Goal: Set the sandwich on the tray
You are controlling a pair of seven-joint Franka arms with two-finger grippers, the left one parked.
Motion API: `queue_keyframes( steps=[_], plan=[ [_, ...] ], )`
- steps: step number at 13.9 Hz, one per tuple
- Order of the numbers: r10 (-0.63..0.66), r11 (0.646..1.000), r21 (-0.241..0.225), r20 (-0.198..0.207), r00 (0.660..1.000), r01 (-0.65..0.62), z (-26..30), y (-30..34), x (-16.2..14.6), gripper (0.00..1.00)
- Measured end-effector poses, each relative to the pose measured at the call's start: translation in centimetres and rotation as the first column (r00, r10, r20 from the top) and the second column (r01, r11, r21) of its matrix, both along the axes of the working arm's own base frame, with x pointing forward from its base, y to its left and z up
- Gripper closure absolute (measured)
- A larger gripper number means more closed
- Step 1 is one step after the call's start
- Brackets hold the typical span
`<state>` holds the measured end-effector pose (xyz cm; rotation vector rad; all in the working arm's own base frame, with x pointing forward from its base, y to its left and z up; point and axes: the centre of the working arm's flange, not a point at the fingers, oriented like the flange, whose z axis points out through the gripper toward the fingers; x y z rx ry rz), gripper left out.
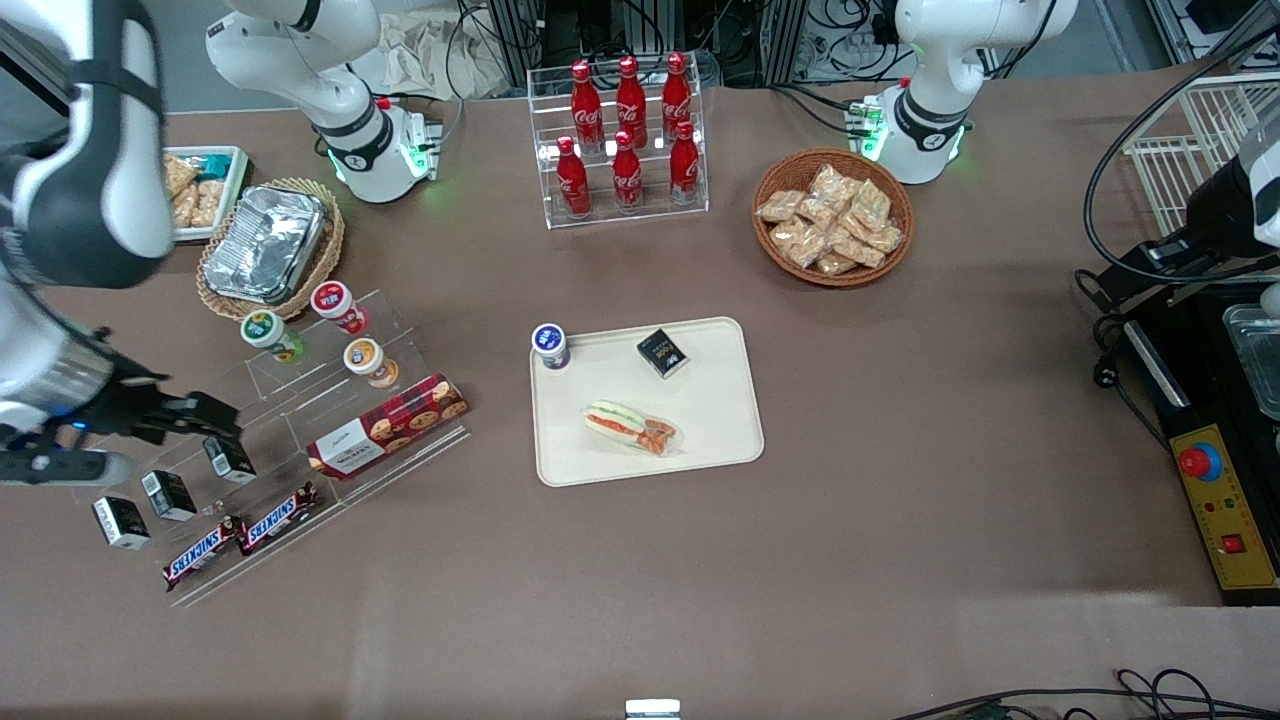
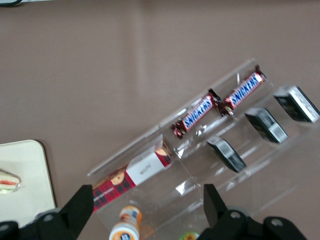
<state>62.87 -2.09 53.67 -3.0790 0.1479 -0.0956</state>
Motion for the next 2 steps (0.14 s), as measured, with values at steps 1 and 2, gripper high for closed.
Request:
queue_keyframes(
  steps=[1,2],
  plan=[
    [-0.021,1.0,0.015,-0.007,1.0,0.021,0.5,-1.7,-0.5,0.02],
    [-0.041,0.999,0.025,-0.017,0.999,0.041,1.0,-3.1,-1.1,0.02]
  ],
)
